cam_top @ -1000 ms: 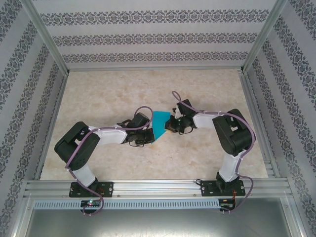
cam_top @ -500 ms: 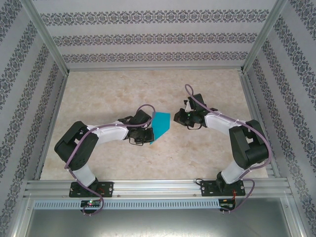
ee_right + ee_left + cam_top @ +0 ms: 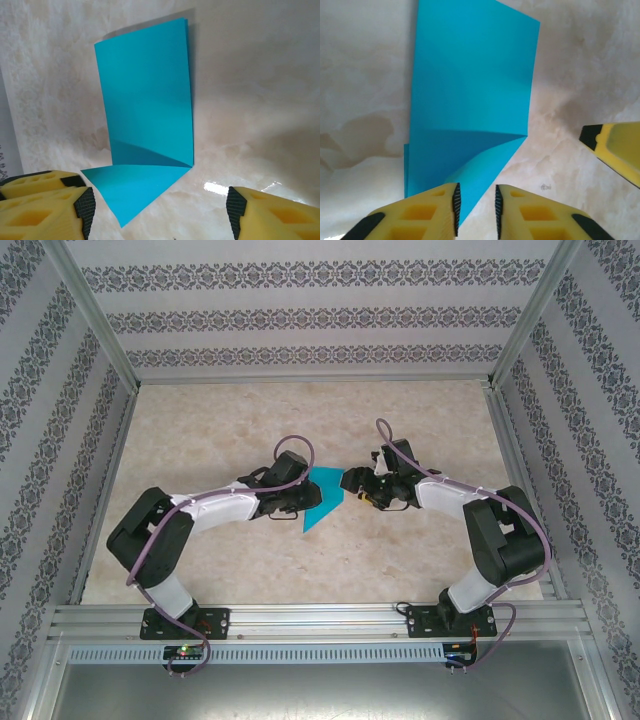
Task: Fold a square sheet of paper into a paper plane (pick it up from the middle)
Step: Third fold the triangle at the center of the table.
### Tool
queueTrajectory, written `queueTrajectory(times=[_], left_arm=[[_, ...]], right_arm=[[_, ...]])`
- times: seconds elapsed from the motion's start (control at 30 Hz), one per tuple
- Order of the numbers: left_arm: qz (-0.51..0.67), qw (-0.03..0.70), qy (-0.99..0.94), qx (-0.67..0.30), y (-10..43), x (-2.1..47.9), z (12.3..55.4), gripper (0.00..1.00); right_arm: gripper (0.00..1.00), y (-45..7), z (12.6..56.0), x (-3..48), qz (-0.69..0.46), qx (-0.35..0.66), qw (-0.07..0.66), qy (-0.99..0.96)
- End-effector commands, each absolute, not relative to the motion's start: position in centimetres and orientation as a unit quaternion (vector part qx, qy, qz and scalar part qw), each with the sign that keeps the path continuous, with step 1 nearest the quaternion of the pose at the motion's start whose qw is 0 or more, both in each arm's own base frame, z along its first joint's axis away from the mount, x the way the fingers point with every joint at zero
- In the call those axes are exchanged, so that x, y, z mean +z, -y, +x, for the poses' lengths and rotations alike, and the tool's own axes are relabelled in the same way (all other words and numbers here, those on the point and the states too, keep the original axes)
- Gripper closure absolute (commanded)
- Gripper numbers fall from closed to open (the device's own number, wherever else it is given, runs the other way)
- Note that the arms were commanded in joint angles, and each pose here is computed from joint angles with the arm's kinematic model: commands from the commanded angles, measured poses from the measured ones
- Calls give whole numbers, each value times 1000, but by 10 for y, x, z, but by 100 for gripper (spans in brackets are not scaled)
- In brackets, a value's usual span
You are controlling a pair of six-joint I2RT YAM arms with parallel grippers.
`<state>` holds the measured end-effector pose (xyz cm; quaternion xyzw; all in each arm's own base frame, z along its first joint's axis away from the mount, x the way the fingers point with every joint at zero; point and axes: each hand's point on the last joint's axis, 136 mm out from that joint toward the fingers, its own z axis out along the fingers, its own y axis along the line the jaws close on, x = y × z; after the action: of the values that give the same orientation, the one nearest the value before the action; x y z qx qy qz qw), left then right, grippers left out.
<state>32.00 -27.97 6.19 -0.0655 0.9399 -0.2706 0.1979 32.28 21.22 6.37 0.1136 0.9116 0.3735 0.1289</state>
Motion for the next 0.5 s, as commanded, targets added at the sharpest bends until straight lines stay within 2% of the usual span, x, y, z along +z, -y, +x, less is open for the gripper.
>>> queueTrajectory(times=[0.0,0.17,0.47], left_arm=[[-70,197,-936,-282,290,55,322,77],[-72,191,-946,-252,284,43,325,87],[-110,149,-962,-198,265,7,311,94]], right_arm=[[27,-220,324,71,104,390,136,-905],[28,-225,323,62,110,392,118,-905],[46,-235,316,49,120,386,80,-911]])
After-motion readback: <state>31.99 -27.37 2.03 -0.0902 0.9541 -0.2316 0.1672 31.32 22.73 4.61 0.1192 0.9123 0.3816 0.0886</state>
